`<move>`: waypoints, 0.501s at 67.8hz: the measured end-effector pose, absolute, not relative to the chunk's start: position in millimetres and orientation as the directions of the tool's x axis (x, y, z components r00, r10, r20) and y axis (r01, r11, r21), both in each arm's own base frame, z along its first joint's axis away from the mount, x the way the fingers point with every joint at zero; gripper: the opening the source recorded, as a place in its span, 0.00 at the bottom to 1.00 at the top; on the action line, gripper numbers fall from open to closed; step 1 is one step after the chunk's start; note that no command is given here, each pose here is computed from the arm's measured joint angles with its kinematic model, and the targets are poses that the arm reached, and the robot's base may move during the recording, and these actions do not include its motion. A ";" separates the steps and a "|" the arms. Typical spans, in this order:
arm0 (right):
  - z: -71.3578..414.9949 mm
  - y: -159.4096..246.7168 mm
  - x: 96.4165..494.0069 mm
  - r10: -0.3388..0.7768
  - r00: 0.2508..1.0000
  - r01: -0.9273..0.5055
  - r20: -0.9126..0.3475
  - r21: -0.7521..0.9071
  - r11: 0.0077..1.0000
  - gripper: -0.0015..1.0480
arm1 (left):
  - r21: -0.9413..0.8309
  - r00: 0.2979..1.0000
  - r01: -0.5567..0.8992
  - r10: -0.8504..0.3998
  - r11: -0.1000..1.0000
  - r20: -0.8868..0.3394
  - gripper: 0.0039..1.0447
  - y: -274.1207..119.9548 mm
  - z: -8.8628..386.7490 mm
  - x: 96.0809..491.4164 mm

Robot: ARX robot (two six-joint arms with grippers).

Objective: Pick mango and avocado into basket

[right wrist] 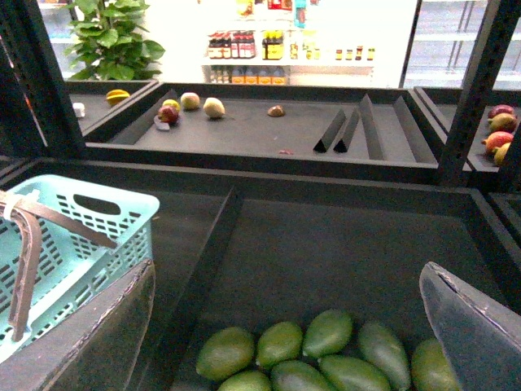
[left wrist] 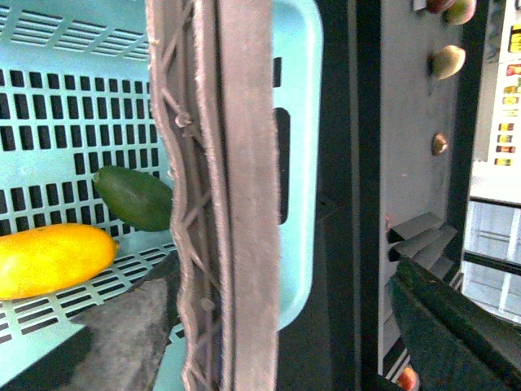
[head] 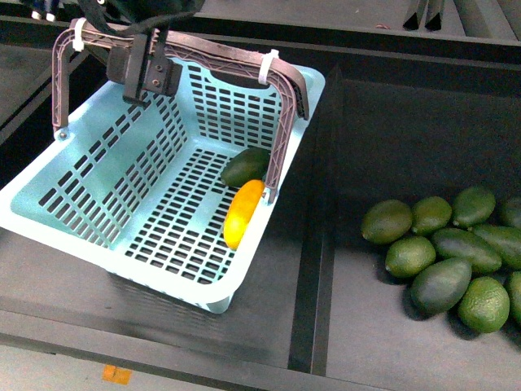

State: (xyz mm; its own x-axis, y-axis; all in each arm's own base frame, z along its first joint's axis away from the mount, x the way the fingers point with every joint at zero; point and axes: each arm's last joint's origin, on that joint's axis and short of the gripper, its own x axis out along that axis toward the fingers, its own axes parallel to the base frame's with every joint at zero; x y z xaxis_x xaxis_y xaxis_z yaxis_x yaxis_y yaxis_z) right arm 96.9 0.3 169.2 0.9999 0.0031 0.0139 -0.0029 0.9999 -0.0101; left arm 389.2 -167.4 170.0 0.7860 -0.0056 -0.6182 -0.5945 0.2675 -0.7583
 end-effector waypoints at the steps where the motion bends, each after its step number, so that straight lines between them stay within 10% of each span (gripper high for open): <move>1: 169.2 0.3 96.9 0.003 1.000 -0.003 0.014 -0.010 1.000 0.92 | -0.761 0.789 -0.593 0.001 0.264 -0.614 0.84 -166.5 172.8 386.5; 26: 169.2 0.3 96.9 0.003 1.000 -0.003 0.014 -0.010 1.000 0.92 | -0.627 0.682 -0.731 0.252 0.271 -0.687 0.92 -155.2 217.4 313.6; 34: 169.1 0.3 96.9 0.002 1.000 -0.002 0.013 -0.010 1.000 0.92 | -0.697 0.910 -0.325 0.011 0.639 -0.414 0.70 -136.9 200.8 301.1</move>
State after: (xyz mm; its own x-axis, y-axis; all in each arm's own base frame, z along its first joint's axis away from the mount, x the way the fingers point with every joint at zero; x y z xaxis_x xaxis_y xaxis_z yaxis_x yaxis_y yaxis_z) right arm 96.9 0.3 169.1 0.9999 0.0023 0.0132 -0.0022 0.9999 -0.0101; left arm 301.1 -136.9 200.8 0.9103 0.0109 -0.4137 -0.3245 0.6392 -0.6972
